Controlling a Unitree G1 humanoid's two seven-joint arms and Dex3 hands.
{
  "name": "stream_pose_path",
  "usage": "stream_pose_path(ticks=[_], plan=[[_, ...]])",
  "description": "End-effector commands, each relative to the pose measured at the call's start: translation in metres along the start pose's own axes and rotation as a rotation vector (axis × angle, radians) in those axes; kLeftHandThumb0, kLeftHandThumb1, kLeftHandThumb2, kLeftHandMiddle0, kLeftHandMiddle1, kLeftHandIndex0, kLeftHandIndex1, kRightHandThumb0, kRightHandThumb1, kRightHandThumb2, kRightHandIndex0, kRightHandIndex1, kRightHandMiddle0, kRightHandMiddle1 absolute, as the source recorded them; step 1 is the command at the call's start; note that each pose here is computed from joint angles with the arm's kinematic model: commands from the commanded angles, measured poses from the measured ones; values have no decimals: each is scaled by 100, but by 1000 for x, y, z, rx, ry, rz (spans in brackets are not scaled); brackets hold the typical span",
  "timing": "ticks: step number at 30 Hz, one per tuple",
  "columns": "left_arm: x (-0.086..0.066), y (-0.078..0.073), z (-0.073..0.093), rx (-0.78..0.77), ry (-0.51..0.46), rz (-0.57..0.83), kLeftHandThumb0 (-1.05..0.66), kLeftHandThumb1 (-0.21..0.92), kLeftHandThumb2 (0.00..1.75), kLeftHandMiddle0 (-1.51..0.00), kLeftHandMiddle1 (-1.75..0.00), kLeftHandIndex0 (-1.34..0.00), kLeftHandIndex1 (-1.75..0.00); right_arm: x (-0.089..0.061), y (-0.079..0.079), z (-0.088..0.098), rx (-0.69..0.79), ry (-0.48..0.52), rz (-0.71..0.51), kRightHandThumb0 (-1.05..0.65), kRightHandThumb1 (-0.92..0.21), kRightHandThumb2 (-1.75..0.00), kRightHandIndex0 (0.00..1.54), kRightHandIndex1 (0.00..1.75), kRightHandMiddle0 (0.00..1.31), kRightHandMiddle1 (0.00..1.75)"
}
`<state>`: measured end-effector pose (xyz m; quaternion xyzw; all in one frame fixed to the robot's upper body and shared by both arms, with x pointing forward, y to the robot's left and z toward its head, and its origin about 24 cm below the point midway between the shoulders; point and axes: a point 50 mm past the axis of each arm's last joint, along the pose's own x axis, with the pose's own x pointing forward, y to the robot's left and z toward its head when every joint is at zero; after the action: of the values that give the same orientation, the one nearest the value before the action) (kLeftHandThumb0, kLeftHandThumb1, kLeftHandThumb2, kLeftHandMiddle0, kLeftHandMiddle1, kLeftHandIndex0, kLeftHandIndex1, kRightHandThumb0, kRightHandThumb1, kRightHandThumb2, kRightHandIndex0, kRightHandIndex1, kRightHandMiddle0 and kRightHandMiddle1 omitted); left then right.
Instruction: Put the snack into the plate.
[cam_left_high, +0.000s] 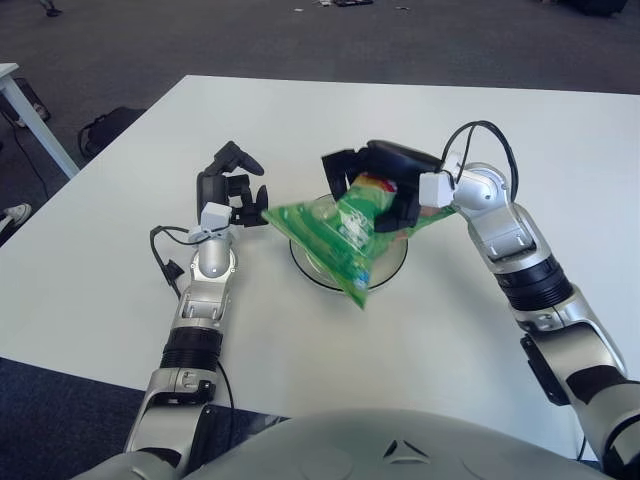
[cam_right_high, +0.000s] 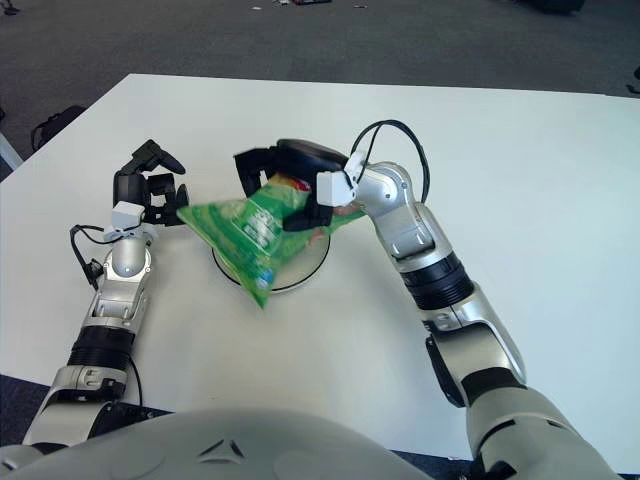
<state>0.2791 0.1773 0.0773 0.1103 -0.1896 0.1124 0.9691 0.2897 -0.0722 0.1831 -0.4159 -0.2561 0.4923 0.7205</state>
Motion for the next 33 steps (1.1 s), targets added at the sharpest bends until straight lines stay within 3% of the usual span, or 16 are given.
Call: stream_pose_path(ticks=[1, 3, 4, 6, 9, 11, 13, 20, 33], plan=[[-49, -7, -38, -1, 224, 0, -56, 15, 153, -144, -175, -76, -175, -4, -3, -7, 3, -43, 54, -27, -30, -113, 27, 154, 14, 149], [-49, -8, -38, -5, 220, 2, -57, 14, 154, -143, -175, -77, -175, -4, -1, -8, 46, -111, 111, -49, -28, -109, 11, 118, 6, 128], [-49, -8, -37, -4, 218, 2, -57, 13, 154, -143, -175, -77, -175, -4, 0, -8, 59, -143, 139, -52, -28, -107, 9, 110, 5, 124], [-49, -8, -37, -1, 215, 1, -57, 13, 155, -142, -175, -78, -175, -5, 0, -9, 62, -174, 169, -61, -30, -102, 4, 71, 2, 106], [-49, -9, -37, 3, 213, -4, -57, 12, 155, -142, -175, -78, -175, -6, 0, -9, 43, -193, 194, -67, -33, -97, 1, 49, 1, 93], [-48, -11, -39, 7, 217, -12, -57, 12, 156, -141, -175, -79, -175, -7, 0, -10, 12, -203, 217, -74, -37, -92, 1, 22, 0, 76], [-48, -11, -40, 12, 221, -18, -58, 12, 156, -141, -175, -79, -175, -8, 1, -11, -10, -220, 230, -77, -39, -87, 0, 11, 0, 67], [-46, -11, -37, 40, 199, -25, -58, 11, 157, -141, -175, -79, -175, -9, 0, -17, -23, -276, 223, -89, -52, -72, 0, 1, 0, 44], [-48, -12, -39, -17, 223, -45, -59, 9, 160, -141, -175, -81, -175, -10, -5, -21, -35, -300, 194, -95, -60, -60, 0, 0, 0, 40]])
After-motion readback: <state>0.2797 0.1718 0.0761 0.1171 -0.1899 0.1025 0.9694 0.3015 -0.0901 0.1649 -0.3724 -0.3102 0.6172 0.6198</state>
